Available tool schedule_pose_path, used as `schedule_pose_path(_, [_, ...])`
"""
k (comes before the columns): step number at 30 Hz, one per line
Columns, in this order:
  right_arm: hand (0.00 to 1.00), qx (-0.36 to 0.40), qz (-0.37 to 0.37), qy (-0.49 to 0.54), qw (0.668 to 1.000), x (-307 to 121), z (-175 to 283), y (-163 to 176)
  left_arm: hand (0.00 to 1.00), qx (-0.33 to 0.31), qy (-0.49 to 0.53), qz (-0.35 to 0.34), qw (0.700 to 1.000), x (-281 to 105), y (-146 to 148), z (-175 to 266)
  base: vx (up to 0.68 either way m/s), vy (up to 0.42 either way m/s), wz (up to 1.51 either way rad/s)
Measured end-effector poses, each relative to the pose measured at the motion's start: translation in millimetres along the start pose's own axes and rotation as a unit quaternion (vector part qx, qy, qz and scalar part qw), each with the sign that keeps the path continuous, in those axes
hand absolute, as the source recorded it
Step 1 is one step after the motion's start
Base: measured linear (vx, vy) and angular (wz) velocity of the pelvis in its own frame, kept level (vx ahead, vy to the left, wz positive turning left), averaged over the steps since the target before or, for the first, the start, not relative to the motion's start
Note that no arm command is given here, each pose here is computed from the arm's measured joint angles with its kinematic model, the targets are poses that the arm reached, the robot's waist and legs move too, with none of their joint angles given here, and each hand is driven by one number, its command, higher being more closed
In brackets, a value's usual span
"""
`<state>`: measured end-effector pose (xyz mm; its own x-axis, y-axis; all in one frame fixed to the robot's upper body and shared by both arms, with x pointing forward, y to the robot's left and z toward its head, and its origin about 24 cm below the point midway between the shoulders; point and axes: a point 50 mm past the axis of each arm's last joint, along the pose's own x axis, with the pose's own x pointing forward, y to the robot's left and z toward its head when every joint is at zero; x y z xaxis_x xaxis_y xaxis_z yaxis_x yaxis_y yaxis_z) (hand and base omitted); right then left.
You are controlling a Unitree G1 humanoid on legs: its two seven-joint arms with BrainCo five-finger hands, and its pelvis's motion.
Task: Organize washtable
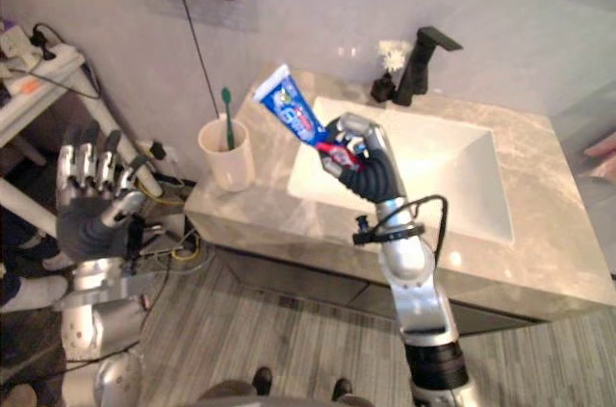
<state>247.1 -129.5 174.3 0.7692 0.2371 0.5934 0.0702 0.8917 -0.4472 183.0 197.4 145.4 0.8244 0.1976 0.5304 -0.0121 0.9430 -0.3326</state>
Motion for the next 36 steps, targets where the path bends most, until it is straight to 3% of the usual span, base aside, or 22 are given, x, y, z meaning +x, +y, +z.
schedule_pose_path(4, [1.00,0.027,0.033,-0.019,0.999,-2,5,8,0.00,0.011,-0.018,-0.027,0.999,3,-7,8,-0.01,-0.005,0.01])
schedule_pose_path(7, [1.00,0.040,0.062,-0.030,0.997,-3,9,18,0.00,-0.016,-0.040,-0.075,0.996,11,-26,11,-0.04,-0.009,0.04])
schedule_pose_path(14, [1.00,0.064,0.091,-0.039,0.993,-4,14,31,0.00,-0.173,-0.007,-0.180,0.968,25,-83,-10,-0.03,-0.006,-0.01])
schedule_pose_path(26, [1.00,0.043,0.096,-0.061,0.993,3,17,31,0.00,-0.272,0.056,-0.237,0.931,39,-117,-30,-0.01,-0.005,-0.06])
schedule_pose_path(27, [1.00,0.042,0.096,-0.062,0.993,4,17,31,1.00,-0.276,0.058,-0.238,0.929,40,-118,-31,-0.02,0.000,-0.05])
schedule_pose_path(36, [1.00,0.035,0.125,-0.060,0.990,0,16,38,1.00,-0.299,0.073,-0.236,0.922,43,-121,-37,0.00,0.000,0.00])
